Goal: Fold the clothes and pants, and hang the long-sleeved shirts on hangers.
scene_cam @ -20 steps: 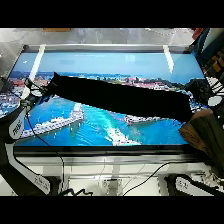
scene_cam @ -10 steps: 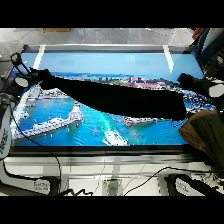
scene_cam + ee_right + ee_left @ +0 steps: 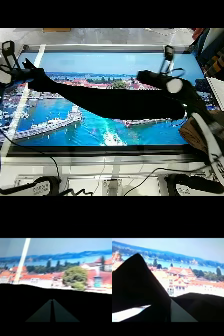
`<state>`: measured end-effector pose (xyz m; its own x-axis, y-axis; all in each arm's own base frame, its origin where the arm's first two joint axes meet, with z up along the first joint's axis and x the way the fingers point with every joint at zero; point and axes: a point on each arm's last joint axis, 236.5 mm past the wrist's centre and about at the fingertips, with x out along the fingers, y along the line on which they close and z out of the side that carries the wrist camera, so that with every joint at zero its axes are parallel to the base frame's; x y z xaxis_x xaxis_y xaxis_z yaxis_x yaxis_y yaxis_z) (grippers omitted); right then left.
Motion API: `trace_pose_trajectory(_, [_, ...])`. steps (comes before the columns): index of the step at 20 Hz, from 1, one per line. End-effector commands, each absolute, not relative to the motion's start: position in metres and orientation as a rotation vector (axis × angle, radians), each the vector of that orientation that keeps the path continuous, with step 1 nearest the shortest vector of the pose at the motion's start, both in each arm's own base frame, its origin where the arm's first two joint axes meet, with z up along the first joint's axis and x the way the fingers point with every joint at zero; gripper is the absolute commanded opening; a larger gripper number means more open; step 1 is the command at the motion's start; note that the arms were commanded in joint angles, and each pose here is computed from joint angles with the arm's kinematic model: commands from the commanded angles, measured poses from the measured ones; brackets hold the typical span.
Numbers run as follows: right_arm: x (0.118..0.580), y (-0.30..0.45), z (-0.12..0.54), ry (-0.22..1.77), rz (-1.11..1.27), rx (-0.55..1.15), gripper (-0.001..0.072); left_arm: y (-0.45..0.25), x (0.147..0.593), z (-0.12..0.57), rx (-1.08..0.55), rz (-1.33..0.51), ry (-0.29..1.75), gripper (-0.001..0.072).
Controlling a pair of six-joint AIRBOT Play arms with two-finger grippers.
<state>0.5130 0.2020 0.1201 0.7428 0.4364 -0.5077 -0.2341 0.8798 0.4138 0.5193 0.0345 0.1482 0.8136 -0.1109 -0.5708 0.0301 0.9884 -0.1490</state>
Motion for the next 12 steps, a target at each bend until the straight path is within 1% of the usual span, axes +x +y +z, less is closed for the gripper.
trace_pose_trajectory(1, [0.51, 0.293, 0.088, 0.753, 0.52, 0.309, 0.0021, 0.013, 0.481, 0.167, -0.108, -0.141, 0.682, 0.0011])
trace_pose_trajectory(3, [0.507, 0.344, 0.072, 0.807, 0.598, 0.333, 0.0021, 0.004, 0.464, 0.173, -0.098, -0.171, 0.713, 0.001])
trace_pose_trajectory(6, [0.497, 0.419, 0.056, 0.847, 0.701, 0.384, 0.0021, 0.001, 0.454, 0.193, -0.087, -0.173, 0.676, 0.0011])
trace_pose_trajectory(8, [0.48, 0.463, 0.037, 0.905, 0.728, 0.435, 0.0021, 0.0, 0.45, 0.2, -0.083, -0.175, 0.663, 0.0011])
trace_pose_trajectory(12, [0.433, 0.537, 0.005, 0.995, 0.801, 0.484, 0.0021, 0.0, 0.448, 0.202, -0.083, -0.175, 0.66, 0.0011])
